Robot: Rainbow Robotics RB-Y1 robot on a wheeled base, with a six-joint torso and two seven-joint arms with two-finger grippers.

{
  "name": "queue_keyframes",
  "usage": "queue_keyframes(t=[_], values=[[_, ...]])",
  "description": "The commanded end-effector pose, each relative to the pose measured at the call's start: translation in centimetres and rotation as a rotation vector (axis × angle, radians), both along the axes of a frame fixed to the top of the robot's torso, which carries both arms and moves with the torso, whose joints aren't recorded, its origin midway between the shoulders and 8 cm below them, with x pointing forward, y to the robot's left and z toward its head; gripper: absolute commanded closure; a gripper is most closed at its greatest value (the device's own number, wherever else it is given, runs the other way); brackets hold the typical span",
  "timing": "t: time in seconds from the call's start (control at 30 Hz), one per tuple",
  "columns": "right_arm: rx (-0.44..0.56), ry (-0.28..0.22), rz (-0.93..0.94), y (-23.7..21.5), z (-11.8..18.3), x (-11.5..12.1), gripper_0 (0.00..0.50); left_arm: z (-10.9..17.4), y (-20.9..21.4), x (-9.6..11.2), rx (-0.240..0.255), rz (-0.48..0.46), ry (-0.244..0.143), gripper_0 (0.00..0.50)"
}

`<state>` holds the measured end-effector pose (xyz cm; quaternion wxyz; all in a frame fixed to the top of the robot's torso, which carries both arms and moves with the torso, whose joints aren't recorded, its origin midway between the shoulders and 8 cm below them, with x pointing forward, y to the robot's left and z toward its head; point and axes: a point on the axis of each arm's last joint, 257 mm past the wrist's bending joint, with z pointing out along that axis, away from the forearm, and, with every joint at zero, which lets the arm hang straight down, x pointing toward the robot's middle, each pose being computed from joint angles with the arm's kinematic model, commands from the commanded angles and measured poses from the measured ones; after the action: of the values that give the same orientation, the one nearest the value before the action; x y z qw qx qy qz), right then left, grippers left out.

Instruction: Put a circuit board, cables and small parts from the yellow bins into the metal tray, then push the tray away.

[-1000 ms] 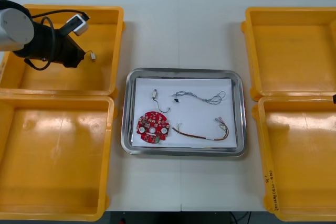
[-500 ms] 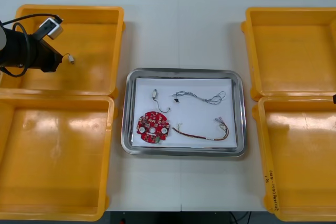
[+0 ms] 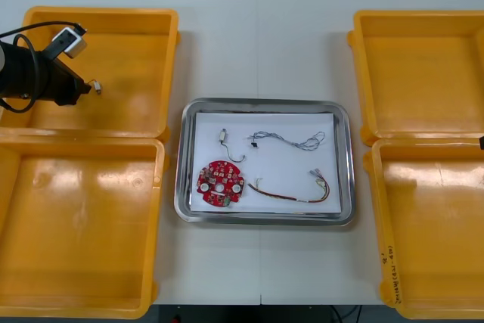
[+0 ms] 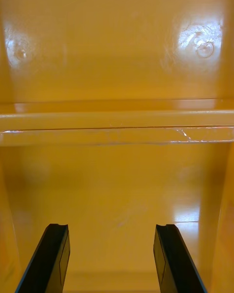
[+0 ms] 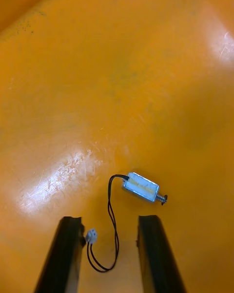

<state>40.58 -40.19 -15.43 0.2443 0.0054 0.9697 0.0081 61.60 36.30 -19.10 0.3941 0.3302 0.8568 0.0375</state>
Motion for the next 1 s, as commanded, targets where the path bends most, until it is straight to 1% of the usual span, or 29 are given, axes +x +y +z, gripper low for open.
queue_keyframes(t=[0.03,0.1,0.27,0.5,0.57,0.63,0.77,1.0], values=[[-0.056,-0.039,0.022,-1.3,2.0,0.0,0.0,3.5,2.4,0.5,0.09,-0.048,-0.087,0.0],[-0.056,-0.039,0.022,-1.3,2.0,0.0,0.0,3.7,2.3,0.6,0.088,-0.049,-0.088,0.0],[-0.056,-0.039,0.022,-1.3,2.0,0.0,0.0,4.0,1.9,0.6,0.082,-0.054,-0.078,0.0],[-0.056,-0.039,0.022,-1.3,2.0,0.0,0.0,4.7,1.6,0.8,0.06,-0.036,-0.076,0.0],[-0.056,-0.039,0.022,-1.3,2.0,0.0,0.0,4.7,1.5,0.7,0.039,-0.015,-0.055,0.0],[-0.056,-0.039,0.022,-1.3,2.0,0.0,0.0,5.0,1.1,0.3,0.017,0.003,-0.018,0.0],[-0.056,-0.039,0.022,-1.3,2.0,0.0,0.0,5.7,0.6,0.2,0.013,0.028,-0.005,0.0],[-0.056,-0.039,0.022,-1.3,2.0,0.0,0.0,6.9,-1.3,0.1,-0.054,0.078,0.025,0.0]])
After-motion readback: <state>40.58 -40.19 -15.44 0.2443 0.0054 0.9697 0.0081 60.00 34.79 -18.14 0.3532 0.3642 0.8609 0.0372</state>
